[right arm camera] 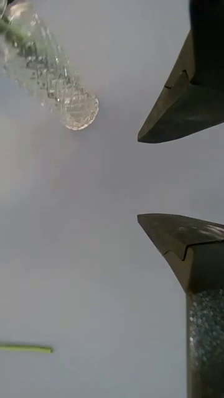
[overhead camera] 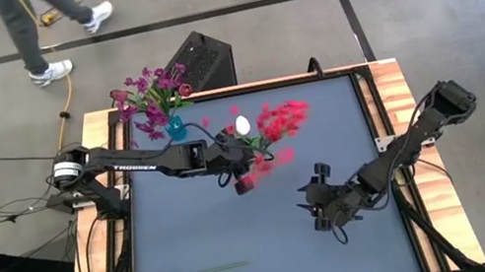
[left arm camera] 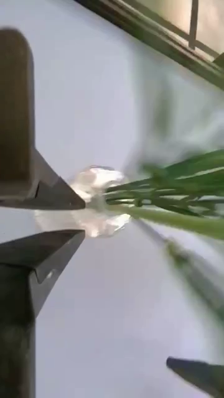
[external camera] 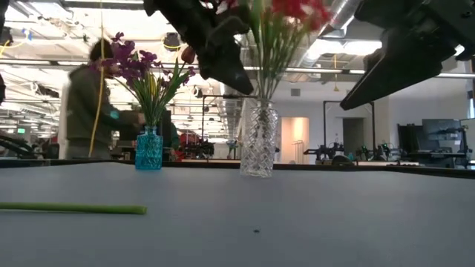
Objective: Sort flowers into vase by color
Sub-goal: Put the white tulip into the transparent vase
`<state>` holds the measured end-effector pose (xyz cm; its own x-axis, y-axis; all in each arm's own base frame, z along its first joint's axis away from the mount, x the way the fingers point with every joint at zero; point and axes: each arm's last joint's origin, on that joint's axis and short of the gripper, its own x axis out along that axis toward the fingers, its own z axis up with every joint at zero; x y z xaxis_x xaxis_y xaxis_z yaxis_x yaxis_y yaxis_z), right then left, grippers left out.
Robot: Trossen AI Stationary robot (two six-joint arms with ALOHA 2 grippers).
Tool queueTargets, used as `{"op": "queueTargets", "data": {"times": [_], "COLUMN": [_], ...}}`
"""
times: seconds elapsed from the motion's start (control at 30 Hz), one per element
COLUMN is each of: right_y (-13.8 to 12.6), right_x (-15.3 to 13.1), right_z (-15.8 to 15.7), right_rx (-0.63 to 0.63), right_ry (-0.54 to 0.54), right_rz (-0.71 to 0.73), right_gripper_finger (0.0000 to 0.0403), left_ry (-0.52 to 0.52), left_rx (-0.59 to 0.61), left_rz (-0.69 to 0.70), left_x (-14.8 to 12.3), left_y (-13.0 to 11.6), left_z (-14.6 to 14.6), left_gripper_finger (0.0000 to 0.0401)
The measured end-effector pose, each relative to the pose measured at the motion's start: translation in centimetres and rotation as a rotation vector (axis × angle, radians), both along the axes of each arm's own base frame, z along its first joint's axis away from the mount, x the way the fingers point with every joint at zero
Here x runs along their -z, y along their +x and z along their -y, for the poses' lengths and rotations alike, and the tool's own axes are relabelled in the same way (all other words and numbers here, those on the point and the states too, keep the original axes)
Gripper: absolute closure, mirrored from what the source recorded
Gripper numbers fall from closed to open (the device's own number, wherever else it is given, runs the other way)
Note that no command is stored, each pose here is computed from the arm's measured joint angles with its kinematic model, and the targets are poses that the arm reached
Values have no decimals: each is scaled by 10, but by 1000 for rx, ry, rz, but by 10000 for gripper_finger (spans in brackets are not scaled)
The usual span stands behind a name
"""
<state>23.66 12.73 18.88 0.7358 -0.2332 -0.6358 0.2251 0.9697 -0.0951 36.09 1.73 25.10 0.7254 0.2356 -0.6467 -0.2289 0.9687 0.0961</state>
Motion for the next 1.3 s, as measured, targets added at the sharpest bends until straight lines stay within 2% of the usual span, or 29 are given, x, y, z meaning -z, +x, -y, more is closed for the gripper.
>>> {"op": "queueTargets", "data": {"times": [0.2, 0.33, 0.6, 0.9, 1.07, 1.3], "right_y": [-1, -1, -2, -2, 0, 2], "right_x": [0, 1, 1, 1, -1, -3], "right_z": [0, 0, -1, -1, -2, -3], "right_rx": [0, 2, -1, 0, -1, -1], "right_ry": [-3, -4, -5, -2, 15, 33], "right_rz": [-6, -12, -13, -7, 17, 44], "right_gripper_finger": [182, 182, 182, 182, 182, 182], "left_ry": [18, 13, -43, -157, -236, -307], "left_rx": [-17, -22, 40, -4, 56, 172], "left_rz": [-4, -8, -78, -163, -224, -277], "left_x": [-14, -28, -51, -71, -74, -61], "left_y": [-12, -26, -60, -107, -124, -133], "left_z": [0, 0, 7, 12, 35, 91], "left_gripper_finger": [296, 275, 271, 272, 272, 272]}}
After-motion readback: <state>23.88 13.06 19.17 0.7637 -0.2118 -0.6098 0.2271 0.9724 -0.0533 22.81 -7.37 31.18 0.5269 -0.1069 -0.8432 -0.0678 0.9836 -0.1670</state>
